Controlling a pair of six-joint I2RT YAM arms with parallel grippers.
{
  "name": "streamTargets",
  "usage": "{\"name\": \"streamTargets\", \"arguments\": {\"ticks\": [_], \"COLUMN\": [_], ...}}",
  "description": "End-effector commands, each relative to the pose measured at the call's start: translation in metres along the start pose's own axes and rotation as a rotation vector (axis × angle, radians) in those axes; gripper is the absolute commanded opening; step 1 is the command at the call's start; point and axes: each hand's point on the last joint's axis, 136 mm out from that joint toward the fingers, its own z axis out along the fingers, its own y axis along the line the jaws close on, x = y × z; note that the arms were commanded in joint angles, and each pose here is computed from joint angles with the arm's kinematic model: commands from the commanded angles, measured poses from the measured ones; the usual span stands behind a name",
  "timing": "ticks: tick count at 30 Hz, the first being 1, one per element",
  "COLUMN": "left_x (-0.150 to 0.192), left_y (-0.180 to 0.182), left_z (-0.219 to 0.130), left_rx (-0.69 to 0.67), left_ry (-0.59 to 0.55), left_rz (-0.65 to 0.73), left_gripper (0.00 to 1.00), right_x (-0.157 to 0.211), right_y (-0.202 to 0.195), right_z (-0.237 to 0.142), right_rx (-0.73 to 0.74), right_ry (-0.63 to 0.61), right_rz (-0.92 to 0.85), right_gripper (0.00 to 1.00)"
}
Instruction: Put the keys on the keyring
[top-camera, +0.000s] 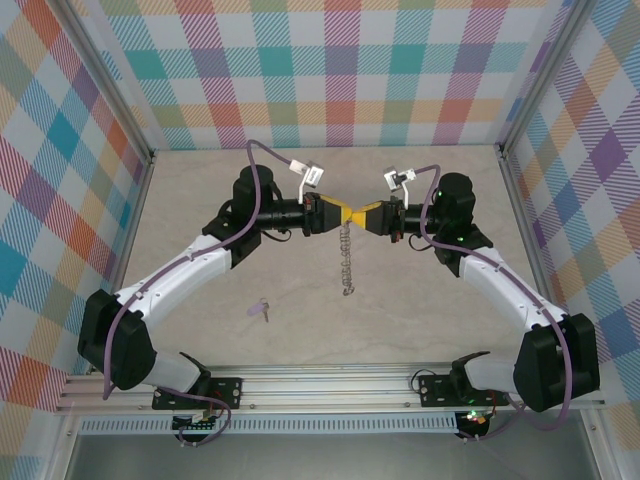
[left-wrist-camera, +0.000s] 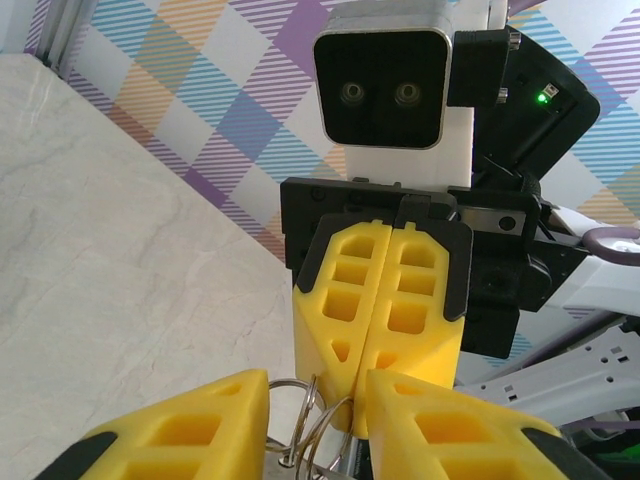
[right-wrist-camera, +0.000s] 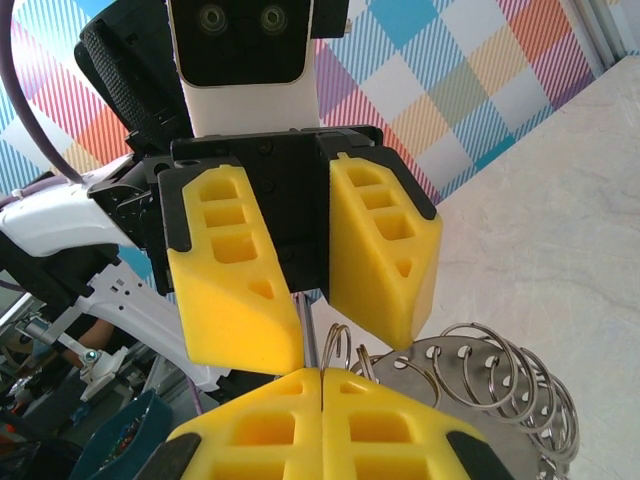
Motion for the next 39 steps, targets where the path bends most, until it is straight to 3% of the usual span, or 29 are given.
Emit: {"name": "streamTargets", "arguments": {"ticks": [1, 7, 12, 18, 29, 30, 31, 34, 39], "left_x": [-0.001, 0.002, 0.005, 0.007, 0.002, 0.000, -0.001, -0.005, -0.008], "left_y": [-0.015, -0.014, -0.014, -0.015, -0.013, -0.013, -0.014, -0.017, -0.024], "left_z": [0.003, 0.005, 0.004, 0.004, 0.001, -0.001, -0.002, -0.005, -0.007], "left_rx": [0.052, 0.053, 0.055, 0.058, 0.007, -0.002, -0.008, -0.011, 0.002], "left_ry": [0.017, 0.025, 0.030, 0.036, -0.011, -0.020, -0.027, -0.041, -0.046], "left_rz": [0.038, 0.035, 0.035, 0.038, 0.075, 0.080, 0.086, 0.099, 0.116], "left_gripper": [0.28, 0.18, 0.17, 0.00, 0.00, 0.00, 0.00, 0.00, 0.00], "right_x": [-0.015, -0.015, -0.015, -0.015, -0.024, -0.025, -0.026, -0.032, -0.037], "right_y": [0.018, 0.016, 0.013, 0.013, 0.012, 0.012, 0.011, 0.010, 0.004], "right_z": [-0.001, -0.001, 0.000, 0.001, 0.001, 0.000, -0.001, -0.011, -0.027], "right_rx": [-0.033, -0.028, -0.024, -0.030, -0.008, -0.001, 0.011, 0.058, 0.117], "right_ry": [-0.016, -0.017, -0.018, -0.017, -0.038, -0.041, -0.044, -0.073, -0.109], "right_rz": [-0.087, -0.084, -0.079, -0.075, -0.066, -0.068, -0.069, -0.080, -0.072], "right_gripper": [0.00, 0.00, 0.00, 0.00, 0.00, 0.03, 0.16, 0.36, 0.41]}}
